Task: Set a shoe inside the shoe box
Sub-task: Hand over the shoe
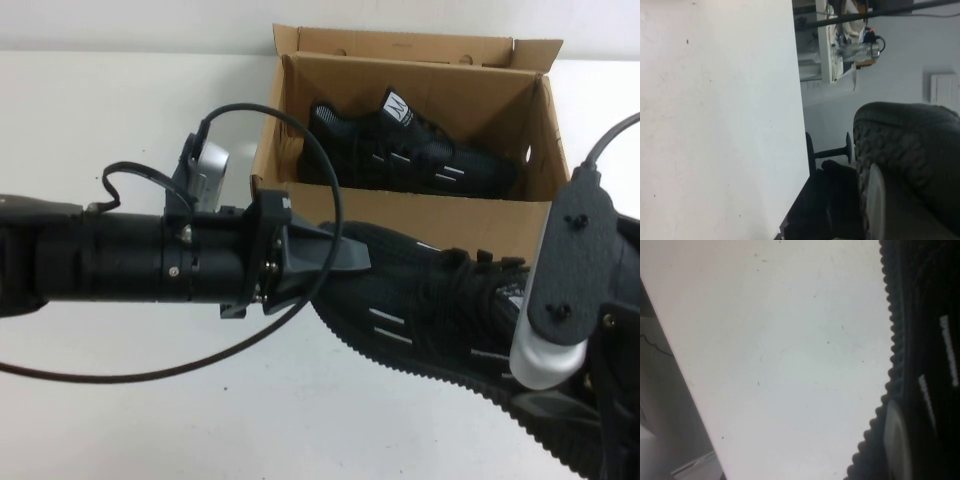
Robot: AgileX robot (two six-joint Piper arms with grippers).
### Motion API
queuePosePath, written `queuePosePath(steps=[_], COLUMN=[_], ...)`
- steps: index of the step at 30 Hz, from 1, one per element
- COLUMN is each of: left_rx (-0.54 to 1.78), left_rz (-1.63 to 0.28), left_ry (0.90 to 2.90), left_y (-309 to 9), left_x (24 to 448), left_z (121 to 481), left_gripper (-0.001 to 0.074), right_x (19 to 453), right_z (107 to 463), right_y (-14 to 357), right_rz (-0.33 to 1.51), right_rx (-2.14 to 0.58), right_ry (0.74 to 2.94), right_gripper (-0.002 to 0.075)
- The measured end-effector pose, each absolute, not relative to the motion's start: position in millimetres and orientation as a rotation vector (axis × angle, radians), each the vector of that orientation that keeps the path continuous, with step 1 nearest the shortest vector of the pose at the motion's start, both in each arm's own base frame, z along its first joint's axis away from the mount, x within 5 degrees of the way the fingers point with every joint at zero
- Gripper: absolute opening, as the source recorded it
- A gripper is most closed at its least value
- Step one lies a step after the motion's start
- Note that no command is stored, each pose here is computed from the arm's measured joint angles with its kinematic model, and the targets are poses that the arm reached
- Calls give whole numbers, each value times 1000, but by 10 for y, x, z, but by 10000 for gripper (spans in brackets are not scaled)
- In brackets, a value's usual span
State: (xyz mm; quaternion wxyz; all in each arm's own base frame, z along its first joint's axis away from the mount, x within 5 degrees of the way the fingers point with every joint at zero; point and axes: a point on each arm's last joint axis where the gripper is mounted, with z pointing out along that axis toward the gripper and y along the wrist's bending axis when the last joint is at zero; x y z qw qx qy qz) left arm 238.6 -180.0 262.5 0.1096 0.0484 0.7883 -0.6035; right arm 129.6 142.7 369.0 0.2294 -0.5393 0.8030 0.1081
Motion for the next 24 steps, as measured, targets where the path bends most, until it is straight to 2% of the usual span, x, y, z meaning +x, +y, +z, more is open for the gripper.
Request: queuePosePath(steps=[9, 12, 14, 15, 19, 21, 24], left_rx=[173, 172, 171, 172, 182, 192, 220], left_rz=[-1763, -1763, -1763, -1765, -1764, -1756, -1745], left_ry=[2308, 2310, 2312, 2312, 2316, 2322, 2334], left_y=[-1816, -1817, -1818, -1819, -1819, -1817, -1816], left_x=[2412, 2414, 2416, 2415, 2409, 2405, 2393], left_z=[2641, 2636, 2630, 2631, 2629, 2622, 2611], left_gripper=[134, 134, 132, 129, 126, 124, 124], right_x=[1290, 1293, 1302, 1312, 1358, 1374, 1389], right_z=[3696, 3696, 3704, 3728, 3936, 4070, 4297], right_y=[1435, 1433, 1430, 1429, 1437, 1452, 1476], right_rz=[322, 329, 326, 323, 334, 357, 405], right_rx=[-1459, -1417, -1386, -1356, -1232, -1189, -1120], right_ry=[2228, 2256, 2269, 2272, 2222, 2161, 2053], right_gripper=[-7, 27, 107, 179, 538, 622, 663])
